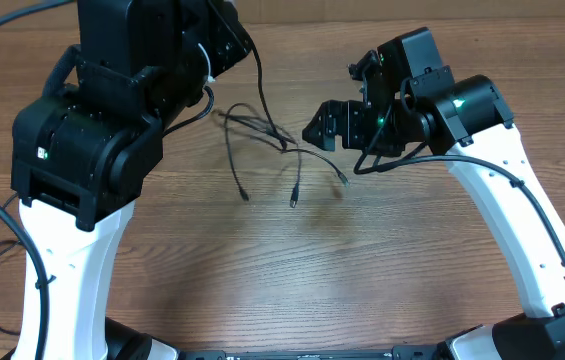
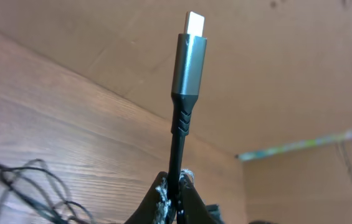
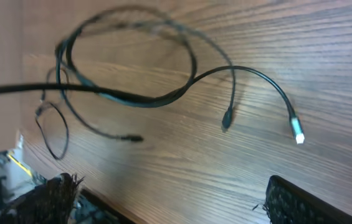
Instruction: Untangle cables
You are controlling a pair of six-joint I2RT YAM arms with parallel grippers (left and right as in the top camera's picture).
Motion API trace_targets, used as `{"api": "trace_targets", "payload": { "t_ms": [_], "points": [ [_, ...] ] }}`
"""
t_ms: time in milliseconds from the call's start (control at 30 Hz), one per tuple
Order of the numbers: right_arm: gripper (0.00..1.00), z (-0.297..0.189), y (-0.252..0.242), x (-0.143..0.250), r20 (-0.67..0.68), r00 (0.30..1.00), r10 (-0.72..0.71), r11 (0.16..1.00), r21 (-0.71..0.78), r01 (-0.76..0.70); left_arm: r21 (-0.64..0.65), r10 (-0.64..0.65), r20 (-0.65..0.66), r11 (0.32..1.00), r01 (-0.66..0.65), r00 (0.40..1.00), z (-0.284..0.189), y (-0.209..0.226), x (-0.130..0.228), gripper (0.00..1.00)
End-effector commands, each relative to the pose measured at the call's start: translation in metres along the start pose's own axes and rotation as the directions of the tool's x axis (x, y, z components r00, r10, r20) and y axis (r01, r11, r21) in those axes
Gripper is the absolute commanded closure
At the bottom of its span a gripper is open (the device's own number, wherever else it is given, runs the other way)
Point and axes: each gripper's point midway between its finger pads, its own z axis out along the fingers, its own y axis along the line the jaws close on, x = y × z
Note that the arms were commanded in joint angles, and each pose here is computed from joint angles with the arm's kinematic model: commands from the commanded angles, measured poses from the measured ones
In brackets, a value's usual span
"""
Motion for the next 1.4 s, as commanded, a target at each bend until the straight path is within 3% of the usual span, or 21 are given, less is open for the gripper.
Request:
{"api": "trace_targets", "payload": {
  "t_ms": [0, 633, 833, 1033, 1267, 1367],
  "points": [
    [0.06, 0.007, 0.012, -0.001, 0.001, 0.998, 0.059, 0.998, -0.022, -0.059, -0.008, -0.125, 0.057, 0.992, 0.125, 0.991, -0.006, 0.003, -0.012, 0.96],
    [0.10, 0.045, 0.042, 0.005, -0.054, 0.997, 0.063, 0.995, -0.069, -0.067, -0.023, -0.125, 0.096, 0.992, 0.128, 0.988, -0.006, 0.006, -0.018, 0.96],
    [0.13, 0.050, 0.047, -0.011, 0.047, 0.985, 0.164, 0.986, -0.038, -0.163, -0.020, -0.125, 0.097, 0.992, 0.128, 0.987, -0.005, 0.005, -0.019, 0.96],
    [0.14, 0.057, 0.057, -0.033, 0.149, 0.979, 0.137, 0.990, -0.049, -0.131, -0.010, -0.126, 0.081, 0.992, 0.127, 0.989, -0.005, 0.003, -0.016, 0.96],
    [0.33, 0.085, 0.037, -0.050, 0.197, 0.970, 0.140, 0.989, 0.025, -0.148, 0.007, -0.127, 0.078, 0.992, 0.127, 0.989, -0.006, -0.001, -0.017, 0.96],
    [0.34, 0.100, 0.023, -0.051, 0.197, 0.970, 0.146, 0.984, 0.076, -0.163, 0.039, -0.131, 0.088, 0.991, 0.128, 0.987, -0.011, -0.007, -0.021, 0.96]
  ]
}}
